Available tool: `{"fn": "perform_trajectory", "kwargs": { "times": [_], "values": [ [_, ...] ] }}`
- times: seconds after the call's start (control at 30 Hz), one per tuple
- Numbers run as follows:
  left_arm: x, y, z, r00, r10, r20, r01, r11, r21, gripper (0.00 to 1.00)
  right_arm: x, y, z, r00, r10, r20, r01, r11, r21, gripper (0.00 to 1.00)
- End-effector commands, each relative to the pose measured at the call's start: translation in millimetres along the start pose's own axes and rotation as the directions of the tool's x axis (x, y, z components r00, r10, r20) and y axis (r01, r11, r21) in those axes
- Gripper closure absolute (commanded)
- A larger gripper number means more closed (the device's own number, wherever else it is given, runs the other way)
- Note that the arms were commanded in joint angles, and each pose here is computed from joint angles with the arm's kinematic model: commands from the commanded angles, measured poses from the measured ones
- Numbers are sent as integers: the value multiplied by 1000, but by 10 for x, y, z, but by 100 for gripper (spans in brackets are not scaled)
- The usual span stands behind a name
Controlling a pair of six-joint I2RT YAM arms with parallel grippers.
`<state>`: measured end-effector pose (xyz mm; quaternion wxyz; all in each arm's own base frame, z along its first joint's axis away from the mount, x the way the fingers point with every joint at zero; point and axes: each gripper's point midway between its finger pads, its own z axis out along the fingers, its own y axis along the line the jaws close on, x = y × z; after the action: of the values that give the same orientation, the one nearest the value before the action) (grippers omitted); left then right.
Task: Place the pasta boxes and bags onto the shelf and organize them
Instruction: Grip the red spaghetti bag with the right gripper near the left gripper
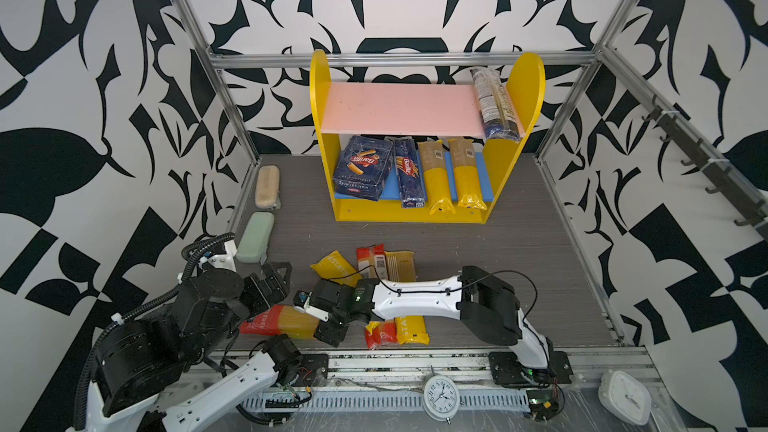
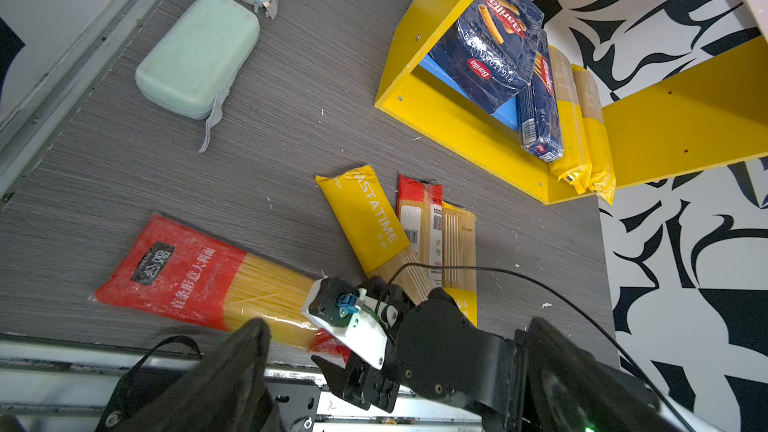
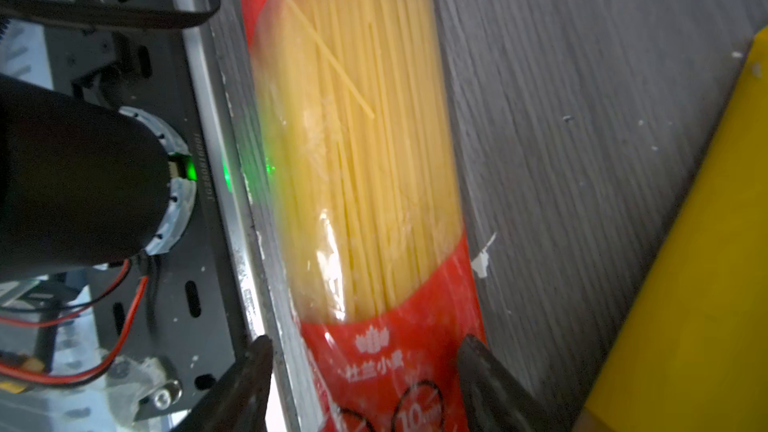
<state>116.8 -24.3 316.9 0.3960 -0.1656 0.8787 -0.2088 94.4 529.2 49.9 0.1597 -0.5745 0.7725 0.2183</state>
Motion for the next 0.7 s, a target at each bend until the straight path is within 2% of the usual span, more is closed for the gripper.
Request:
{"fn": "perform_trajectory", "kwargs": {
  "times": [0.0, 0.23, 0.47, 0.5, 0.53, 0.67],
  "values": [
    [14, 114, -8, 1000, 16, 11, -16, 999, -30, 1, 24, -33, 37, 999, -29, -33, 30, 999, 17, 27],
    [3, 111, 7, 1000, 18, 20, -18, 999, -33, 1, 168, -225, 143, 993, -43, -107, 54, 994, 98, 27],
    [-9, 74, 32, 999, 29, 19, -28, 999, -35, 1, 175, -289, 103, 992, -64, -105, 78, 988, 137, 24],
    [-12, 69, 35, 999, 29, 20, -29, 999, -36, 1, 192, -293, 110, 991, -67, -115, 82, 987, 135, 22],
    [-14, 65, 38, 999, 30, 20, -29, 999, -36, 1, 208, -282, 123, 990, -72, -123, 87, 988, 126, 0],
    [-22, 59, 43, 999, 32, 23, -31, 999, -38, 1, 283, -277, 206, 985, -70, -157, 88, 990, 114, 0]
  ]
}}
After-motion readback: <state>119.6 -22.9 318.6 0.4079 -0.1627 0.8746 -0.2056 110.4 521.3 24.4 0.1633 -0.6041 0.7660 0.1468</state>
